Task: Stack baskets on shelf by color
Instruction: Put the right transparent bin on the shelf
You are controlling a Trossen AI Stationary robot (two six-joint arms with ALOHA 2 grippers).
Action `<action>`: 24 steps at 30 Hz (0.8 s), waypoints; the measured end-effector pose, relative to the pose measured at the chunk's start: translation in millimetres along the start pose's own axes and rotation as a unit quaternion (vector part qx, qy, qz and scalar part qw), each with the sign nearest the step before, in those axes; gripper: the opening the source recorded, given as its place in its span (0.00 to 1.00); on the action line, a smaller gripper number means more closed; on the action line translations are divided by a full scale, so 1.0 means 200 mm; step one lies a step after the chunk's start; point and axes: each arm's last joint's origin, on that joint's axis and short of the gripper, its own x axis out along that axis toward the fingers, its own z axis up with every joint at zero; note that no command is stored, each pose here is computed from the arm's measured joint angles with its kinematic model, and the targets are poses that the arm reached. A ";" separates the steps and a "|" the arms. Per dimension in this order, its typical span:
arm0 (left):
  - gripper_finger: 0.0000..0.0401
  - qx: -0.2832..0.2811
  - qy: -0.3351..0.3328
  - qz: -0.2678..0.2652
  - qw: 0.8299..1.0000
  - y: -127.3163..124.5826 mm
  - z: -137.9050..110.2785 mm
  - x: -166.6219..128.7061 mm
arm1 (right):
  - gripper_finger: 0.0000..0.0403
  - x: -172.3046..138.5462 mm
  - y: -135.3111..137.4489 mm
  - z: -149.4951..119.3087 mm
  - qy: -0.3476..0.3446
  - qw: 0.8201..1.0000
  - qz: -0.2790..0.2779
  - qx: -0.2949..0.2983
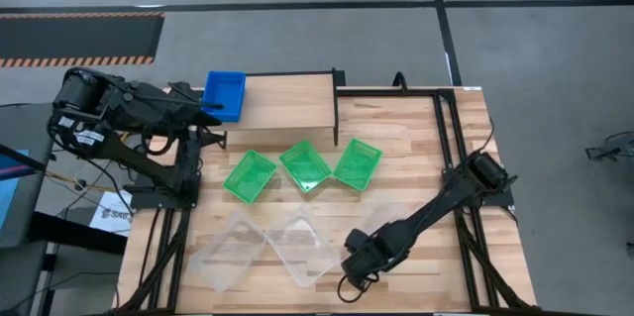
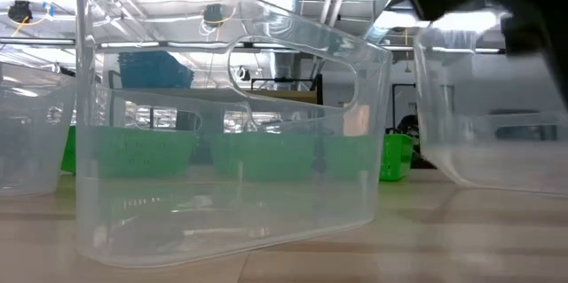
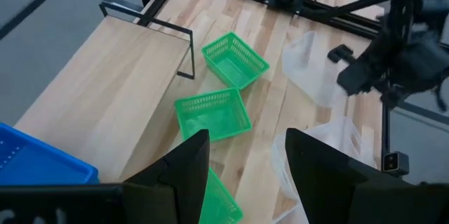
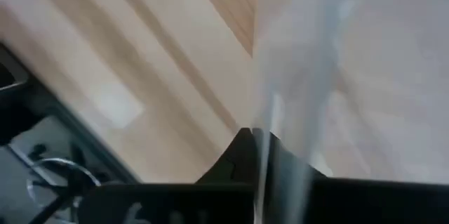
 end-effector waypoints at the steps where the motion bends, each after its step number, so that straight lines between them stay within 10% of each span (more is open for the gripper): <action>1: 0.44 0.002 0.000 0.000 1.000 0.00 0.00 0.00 | 0.01 -0.05 0.00 0.00 -0.004 1.000 0.013 -0.001; 8: 0.44 0.014 0.000 0.000 1.000 0.00 0.00 0.00 | 0.01 -0.55 -0.10 -0.05 -0.109 0.986 0.122 0.019; 13: 0.44 0.006 -0.008 -0.004 1.000 0.02 -0.01 -0.03 | 0.01 -0.99 -0.25 0.01 -0.310 0.935 0.172 0.019; 20: 0.44 -0.021 -0.043 0.011 0.999 0.07 -0.05 -0.12 | 0.00 -1.35 -0.43 0.37 -0.522 0.847 0.071 -0.069; 24: 0.44 -0.031 -0.072 0.033 0.996 0.11 -0.07 -0.18 | 0.00 -1.39 -0.50 0.66 -0.531 0.837 -0.001 -0.133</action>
